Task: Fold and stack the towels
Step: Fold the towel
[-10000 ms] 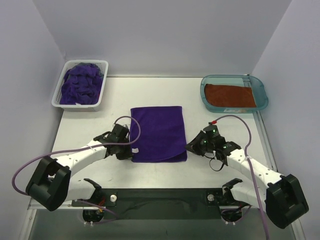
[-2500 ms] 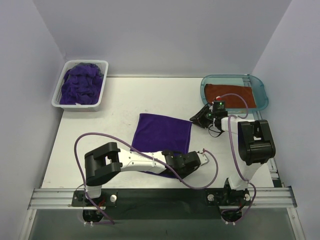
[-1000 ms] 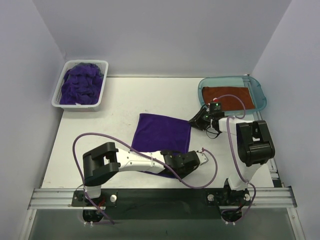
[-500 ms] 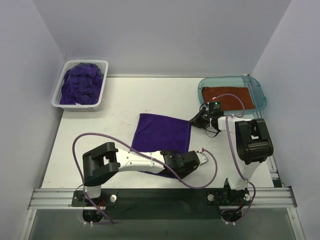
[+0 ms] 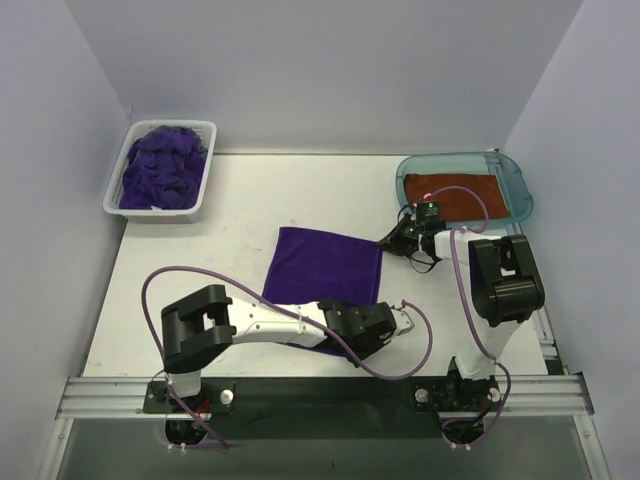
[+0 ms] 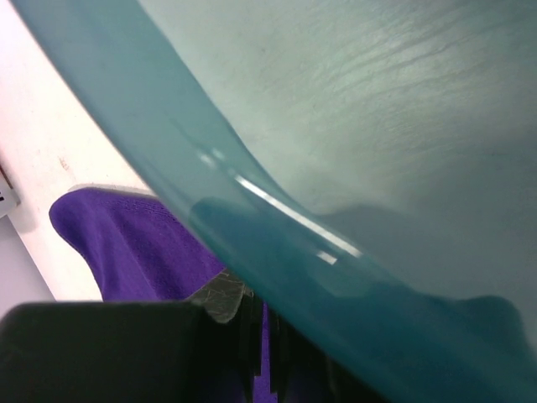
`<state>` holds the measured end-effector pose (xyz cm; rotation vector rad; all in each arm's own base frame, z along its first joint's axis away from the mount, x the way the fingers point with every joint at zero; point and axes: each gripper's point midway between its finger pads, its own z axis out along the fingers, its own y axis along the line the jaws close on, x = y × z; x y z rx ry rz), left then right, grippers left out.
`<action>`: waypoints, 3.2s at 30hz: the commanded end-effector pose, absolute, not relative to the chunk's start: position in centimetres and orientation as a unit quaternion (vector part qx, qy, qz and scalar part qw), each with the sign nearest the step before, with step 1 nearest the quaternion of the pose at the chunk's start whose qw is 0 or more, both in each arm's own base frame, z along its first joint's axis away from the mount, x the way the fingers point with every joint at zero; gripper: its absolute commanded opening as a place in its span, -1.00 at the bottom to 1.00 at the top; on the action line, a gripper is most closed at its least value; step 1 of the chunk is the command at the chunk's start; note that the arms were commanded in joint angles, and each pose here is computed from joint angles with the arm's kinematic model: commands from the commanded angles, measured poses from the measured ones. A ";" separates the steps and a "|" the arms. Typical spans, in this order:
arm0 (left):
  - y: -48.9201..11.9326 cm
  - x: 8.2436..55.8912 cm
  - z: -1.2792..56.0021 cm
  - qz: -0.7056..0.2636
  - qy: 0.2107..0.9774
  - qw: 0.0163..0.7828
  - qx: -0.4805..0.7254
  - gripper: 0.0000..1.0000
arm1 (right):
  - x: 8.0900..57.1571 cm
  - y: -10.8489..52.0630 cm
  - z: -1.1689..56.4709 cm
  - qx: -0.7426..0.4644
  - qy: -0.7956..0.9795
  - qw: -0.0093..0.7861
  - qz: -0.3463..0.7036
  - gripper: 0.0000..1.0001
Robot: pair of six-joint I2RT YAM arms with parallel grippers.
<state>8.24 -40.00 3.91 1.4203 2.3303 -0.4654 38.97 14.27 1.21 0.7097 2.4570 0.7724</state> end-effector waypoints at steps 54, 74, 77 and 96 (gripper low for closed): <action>-24.8 21.7 6.7 -0.197 0.943 0.250 0.099 0.67 | 44.0 6.6 8.8 0.192 0.912 0.332 0.147 0.00; -20.9 17.6 8.5 -0.213 0.955 0.208 0.006 0.69 | 37.4 13.5 6.4 -0.066 0.964 0.228 0.119 0.00; -19.6 20.6 9.5 -0.181 0.952 0.244 0.015 0.69 | 37.9 14.4 6.1 -0.089 0.962 0.220 0.133 -0.01; -16.1 38.9 5.6 -0.117 0.962 0.239 0.052 0.48 | 37.9 16.5 2.5 -0.143 0.968 0.157 0.130 -0.03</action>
